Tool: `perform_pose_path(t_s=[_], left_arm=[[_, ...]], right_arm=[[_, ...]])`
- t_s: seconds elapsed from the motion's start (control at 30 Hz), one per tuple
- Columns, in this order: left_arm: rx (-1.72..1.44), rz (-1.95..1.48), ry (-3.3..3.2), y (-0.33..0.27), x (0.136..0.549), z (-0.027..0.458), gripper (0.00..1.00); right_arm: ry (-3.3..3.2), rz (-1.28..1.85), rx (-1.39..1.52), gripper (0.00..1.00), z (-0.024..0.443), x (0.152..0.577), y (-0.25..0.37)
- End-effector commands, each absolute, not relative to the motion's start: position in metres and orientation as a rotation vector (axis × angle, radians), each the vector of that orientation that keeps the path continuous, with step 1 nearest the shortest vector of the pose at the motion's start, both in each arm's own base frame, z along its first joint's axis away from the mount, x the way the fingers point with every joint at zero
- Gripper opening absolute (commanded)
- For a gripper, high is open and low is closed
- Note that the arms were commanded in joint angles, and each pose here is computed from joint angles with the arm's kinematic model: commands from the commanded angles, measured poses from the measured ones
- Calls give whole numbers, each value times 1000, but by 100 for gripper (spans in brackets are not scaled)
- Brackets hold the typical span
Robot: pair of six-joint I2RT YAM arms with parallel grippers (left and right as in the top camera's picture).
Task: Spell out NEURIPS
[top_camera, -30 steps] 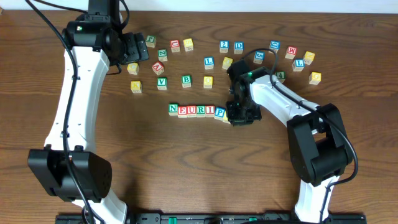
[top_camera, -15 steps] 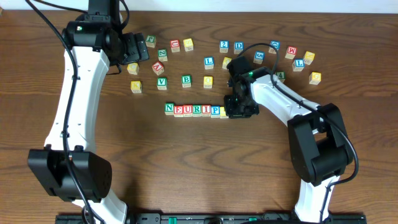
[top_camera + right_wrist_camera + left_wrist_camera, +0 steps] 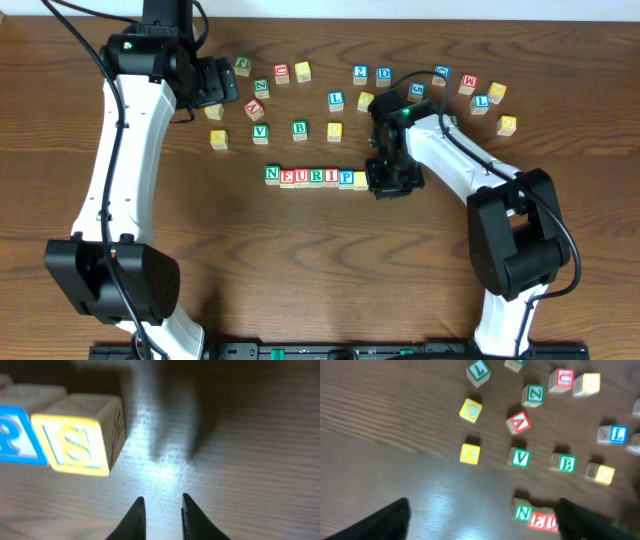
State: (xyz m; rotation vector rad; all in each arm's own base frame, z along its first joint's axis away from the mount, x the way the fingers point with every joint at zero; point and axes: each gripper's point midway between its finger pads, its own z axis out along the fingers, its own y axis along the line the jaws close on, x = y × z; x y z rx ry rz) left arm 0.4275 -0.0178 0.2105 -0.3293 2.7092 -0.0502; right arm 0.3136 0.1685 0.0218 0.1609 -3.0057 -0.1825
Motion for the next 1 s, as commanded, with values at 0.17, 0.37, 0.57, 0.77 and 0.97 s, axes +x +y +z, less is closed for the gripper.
perform_pose_path(t_s=[0.17,0.37,0.57,0.77,0.97], left_arm=[[-334,7,2861,-12,397,185,19],[-336,-29,2952,-18,382,136,8],[-331,-72,2951,-23,383,110,8],[-331,-90,2961,-25,379,93,8],[-321,-195,2964,-37,374,66,8]], right_arm=[[-3039,-228,254,16,35,307,202],[-3066,-208,215,13,30,309,204],[-3096,-231,207,12,23,314,209],[-3125,-238,200,12,24,321,210],[-3131,-230,200,12,23,322,210]])
